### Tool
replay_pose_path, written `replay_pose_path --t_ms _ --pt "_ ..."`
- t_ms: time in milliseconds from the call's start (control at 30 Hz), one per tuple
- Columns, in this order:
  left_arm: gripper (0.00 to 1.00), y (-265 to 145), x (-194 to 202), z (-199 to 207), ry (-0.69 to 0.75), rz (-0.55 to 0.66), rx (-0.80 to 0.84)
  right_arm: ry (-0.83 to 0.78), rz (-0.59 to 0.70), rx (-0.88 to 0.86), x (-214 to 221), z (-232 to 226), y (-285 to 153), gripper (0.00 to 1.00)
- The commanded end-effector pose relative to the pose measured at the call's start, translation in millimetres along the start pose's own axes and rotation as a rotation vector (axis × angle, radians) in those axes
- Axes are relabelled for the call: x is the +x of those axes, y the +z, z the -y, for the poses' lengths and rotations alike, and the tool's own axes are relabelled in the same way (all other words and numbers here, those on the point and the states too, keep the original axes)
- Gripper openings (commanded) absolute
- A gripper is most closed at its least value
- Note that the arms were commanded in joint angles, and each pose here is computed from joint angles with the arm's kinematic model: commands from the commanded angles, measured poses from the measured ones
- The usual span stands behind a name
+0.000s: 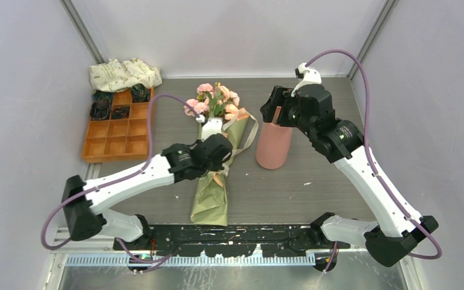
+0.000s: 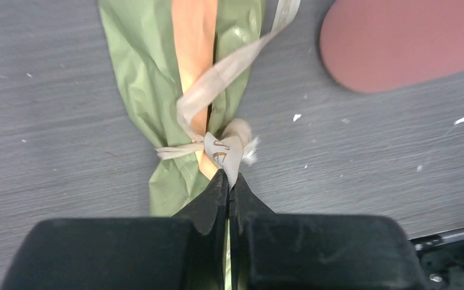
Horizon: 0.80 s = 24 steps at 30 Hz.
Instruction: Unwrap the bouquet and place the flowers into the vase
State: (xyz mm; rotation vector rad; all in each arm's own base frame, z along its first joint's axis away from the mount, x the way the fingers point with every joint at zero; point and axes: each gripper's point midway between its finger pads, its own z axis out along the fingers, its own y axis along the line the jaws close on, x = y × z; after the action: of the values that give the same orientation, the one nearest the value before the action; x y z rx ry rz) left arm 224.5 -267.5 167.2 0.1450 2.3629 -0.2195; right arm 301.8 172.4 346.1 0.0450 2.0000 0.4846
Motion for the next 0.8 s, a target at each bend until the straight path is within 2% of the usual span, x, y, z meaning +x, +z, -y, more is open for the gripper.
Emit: replay_pose_path --t_ms 0,267,400,533,767 --pt "0.0 -47.9 -54.6 -21.6 -0.045 0.168 -0.026 0.029 0.051 -0.063 -14.0 -14.6 -2.7 0.79" --pt "0.03 -129.3 -119.2 -94.6 -0.115 0.41 -0.193 0.028 -0.003 -0.112 1.1 -26.1 5.7 0.79" --pt "0.07 -160.1 -131.9 -134.3 -0.156 0.508 -0.28 -0.004 -0.037 -0.135 13.1 -38.4 10.6 0.8" --pt "0.11 -167.0 -123.9 -164.7 -0.182 0.534 -0.359 -0.047 -0.093 -0.155 33.6 -56.6 20.5 0.8" --pt "0.18 -152.6 -99.3 -209.6 -0.23 0.494 -0.515 -0.1 -0.196 -0.196 83.0 -90.2 33.7 0.8"
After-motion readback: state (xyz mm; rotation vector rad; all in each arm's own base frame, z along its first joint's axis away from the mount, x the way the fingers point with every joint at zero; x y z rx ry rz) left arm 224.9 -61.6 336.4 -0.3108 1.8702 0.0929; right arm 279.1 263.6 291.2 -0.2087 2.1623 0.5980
